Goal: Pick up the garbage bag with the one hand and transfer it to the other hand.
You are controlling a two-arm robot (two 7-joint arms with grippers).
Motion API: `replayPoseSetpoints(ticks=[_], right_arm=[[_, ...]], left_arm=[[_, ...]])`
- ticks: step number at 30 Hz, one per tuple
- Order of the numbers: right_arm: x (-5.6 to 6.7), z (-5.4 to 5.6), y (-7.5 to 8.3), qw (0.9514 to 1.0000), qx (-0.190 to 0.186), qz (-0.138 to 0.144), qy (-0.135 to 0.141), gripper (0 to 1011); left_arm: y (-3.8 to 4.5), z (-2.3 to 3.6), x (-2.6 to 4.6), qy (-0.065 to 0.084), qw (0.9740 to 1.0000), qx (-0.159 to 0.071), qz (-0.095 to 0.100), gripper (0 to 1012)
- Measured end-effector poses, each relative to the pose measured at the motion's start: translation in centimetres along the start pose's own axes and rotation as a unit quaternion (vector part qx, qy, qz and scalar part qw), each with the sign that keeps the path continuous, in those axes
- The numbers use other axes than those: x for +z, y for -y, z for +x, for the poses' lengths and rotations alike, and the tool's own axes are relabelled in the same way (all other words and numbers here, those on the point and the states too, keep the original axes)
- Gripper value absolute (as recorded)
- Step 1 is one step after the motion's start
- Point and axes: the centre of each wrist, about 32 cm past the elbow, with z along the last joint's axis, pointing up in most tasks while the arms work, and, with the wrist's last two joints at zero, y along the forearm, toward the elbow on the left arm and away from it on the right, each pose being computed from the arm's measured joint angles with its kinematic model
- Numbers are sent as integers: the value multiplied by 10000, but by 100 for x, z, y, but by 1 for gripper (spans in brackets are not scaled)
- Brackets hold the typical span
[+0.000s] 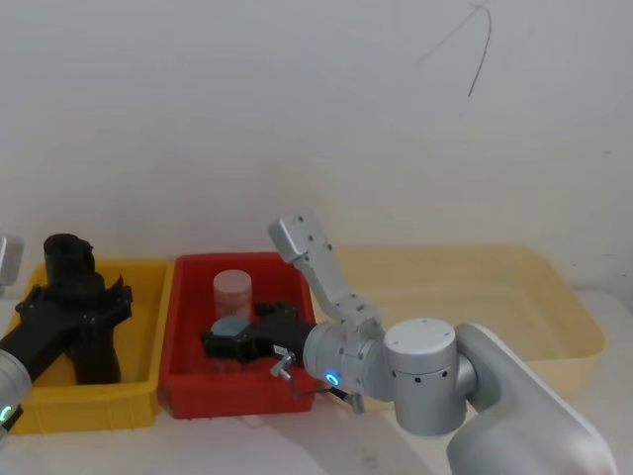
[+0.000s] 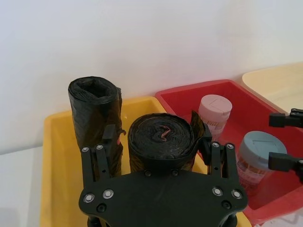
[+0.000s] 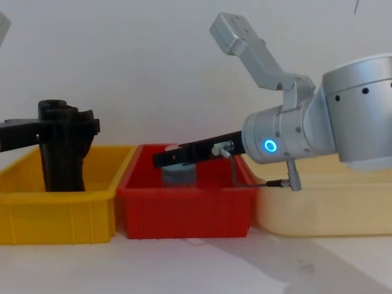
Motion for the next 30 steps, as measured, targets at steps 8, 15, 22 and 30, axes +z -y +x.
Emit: replayPoseSetpoints(ticks=[8,15,22,30], right_arm=[[-16,2,-33,10000,-20,-64,29,1001],[-34,4,-53,9999,-35,-110,34,1001],[-48,13,-66,9998,-49,-163,38,1001],[-59,18,-73,9997,-35,-224,55,1001]], left_arm=[[0,0,0,0,10000,0,0,1002],[0,0,0,0,10000,-1,0,1001],[0,0,0,0,10000,0,0,1001],[0,0,0,0,10000,0,0,1001]])
